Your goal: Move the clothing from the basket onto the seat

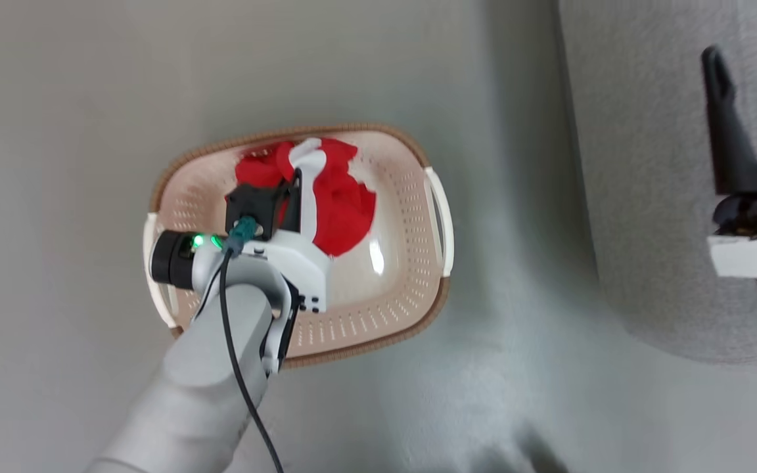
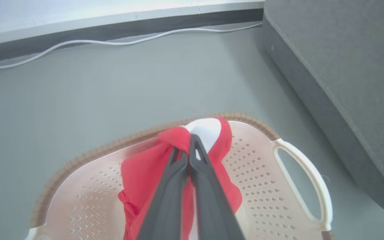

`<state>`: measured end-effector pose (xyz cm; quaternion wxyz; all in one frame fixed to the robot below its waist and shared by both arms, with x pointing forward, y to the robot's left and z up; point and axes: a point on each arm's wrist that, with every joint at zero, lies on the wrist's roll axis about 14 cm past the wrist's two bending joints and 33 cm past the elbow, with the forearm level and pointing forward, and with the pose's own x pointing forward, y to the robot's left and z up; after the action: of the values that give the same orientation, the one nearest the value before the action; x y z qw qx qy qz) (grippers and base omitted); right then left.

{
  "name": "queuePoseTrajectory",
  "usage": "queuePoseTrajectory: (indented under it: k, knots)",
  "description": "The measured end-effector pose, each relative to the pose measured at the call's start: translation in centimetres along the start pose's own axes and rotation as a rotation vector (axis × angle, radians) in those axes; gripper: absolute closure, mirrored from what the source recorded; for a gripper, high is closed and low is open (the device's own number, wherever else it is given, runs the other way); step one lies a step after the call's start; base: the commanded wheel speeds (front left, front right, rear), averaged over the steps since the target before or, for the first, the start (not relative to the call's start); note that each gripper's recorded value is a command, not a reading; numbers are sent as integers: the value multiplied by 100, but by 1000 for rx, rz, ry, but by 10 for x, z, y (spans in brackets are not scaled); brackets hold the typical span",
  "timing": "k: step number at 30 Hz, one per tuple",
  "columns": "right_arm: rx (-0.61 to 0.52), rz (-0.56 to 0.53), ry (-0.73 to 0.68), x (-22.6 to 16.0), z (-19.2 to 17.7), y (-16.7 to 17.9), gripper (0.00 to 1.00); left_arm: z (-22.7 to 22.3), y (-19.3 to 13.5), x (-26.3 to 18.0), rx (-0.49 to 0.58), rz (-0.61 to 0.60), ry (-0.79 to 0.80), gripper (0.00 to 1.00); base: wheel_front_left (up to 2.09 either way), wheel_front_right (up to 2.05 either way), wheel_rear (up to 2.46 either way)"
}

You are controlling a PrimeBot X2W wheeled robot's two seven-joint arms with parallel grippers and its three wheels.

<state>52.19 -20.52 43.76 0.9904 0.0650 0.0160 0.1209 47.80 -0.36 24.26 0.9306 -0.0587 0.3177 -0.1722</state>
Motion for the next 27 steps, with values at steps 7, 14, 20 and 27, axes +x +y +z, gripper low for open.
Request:
queuePoseTrajectory:
  k: [7,14,20,27]
  knots:
    - [6,14,-34,-16,27,18,0,52,-1,-38,6,13,-171,100,0,0,0]
    - [14,21,-60,-37,47,35,0,101,-7,-83,36,0,-342,100,0,0,0]
    - [21,29,-80,-52,58,50,0,164,-17,-127,90,-24,-557,100,0,0,0]
    - [32,61,-76,-64,59,73,0,220,-36,-177,157,-78,-762,100,0,0,0]
